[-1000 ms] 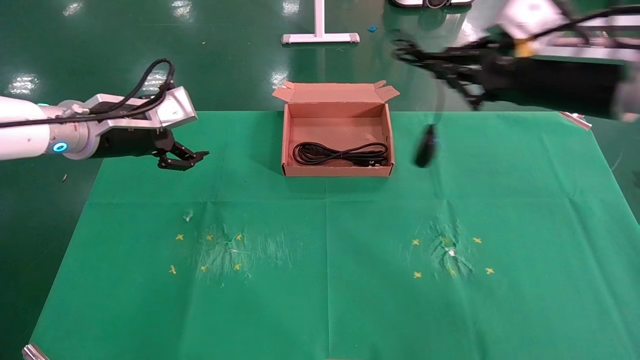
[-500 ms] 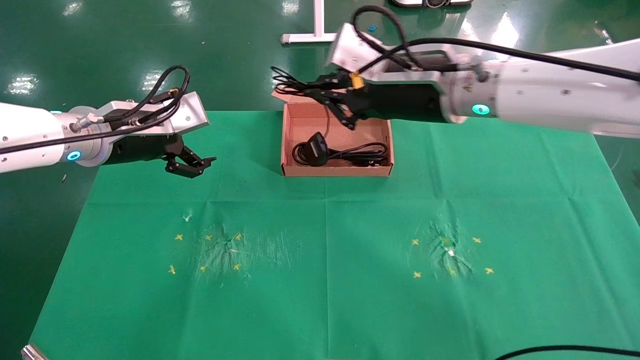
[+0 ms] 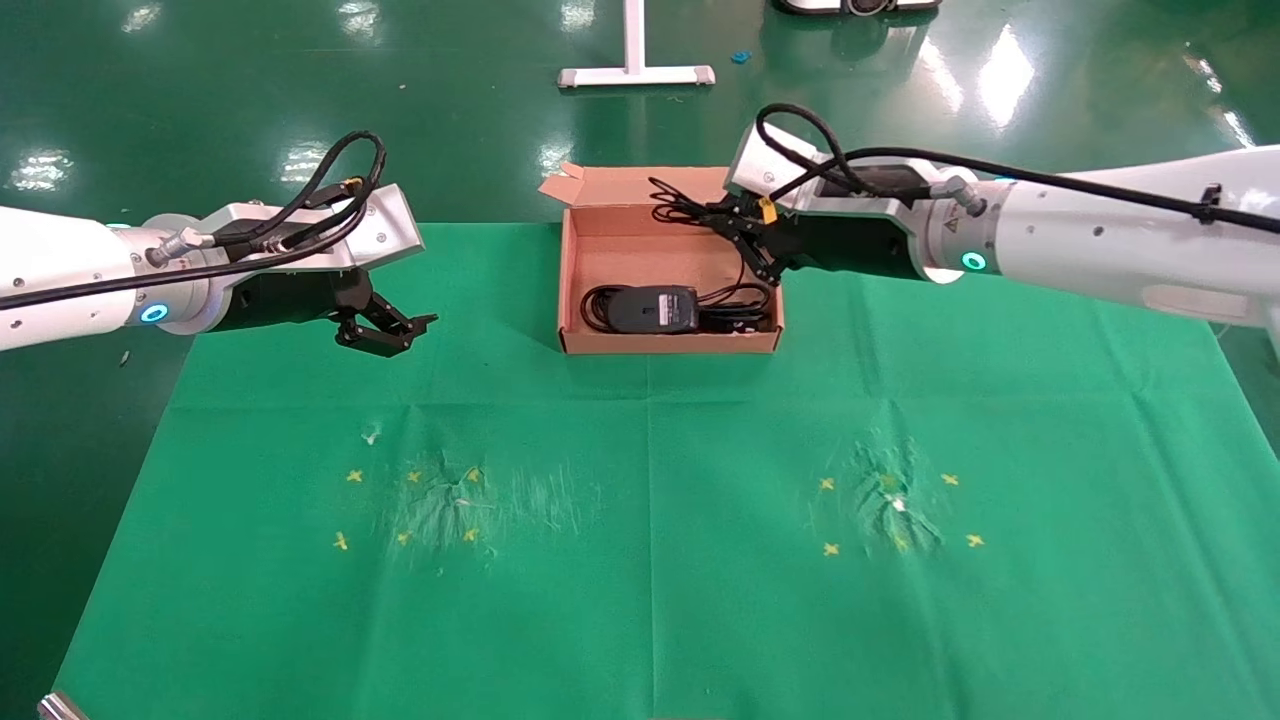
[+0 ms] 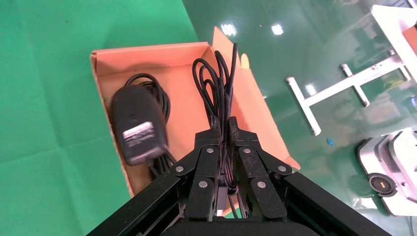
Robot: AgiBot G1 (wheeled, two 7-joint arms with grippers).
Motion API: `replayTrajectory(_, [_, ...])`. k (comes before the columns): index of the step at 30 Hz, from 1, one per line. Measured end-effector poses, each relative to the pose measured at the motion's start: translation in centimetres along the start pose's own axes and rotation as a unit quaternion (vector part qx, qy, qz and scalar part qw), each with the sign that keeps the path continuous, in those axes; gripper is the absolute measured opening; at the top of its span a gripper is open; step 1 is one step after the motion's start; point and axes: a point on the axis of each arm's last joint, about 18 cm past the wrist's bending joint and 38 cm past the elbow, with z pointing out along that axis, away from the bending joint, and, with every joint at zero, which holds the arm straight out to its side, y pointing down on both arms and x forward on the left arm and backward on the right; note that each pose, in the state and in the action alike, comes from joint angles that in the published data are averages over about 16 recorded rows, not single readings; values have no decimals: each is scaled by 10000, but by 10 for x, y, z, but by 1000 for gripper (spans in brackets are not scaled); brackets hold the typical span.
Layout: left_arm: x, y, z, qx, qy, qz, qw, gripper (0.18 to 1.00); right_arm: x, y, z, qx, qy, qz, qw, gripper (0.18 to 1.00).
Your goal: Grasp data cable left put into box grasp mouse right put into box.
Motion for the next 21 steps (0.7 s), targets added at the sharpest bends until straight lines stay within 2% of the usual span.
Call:
replayTrajectory(11, [0, 0, 0, -1, 4, -5, 10000, 1001, -3, 2, -4, 63, -42, 90, 9999, 249])
replayTrajectory(17, [0, 0, 0, 0, 6, -9, 10000, 1001, -11, 6, -13, 236, -185, 311, 9991, 313])
replayTrajectory(21, [0, 0, 0, 0, 6, -8, 10000, 1001, -19, 11, -23, 398, -319, 526, 9973, 383])
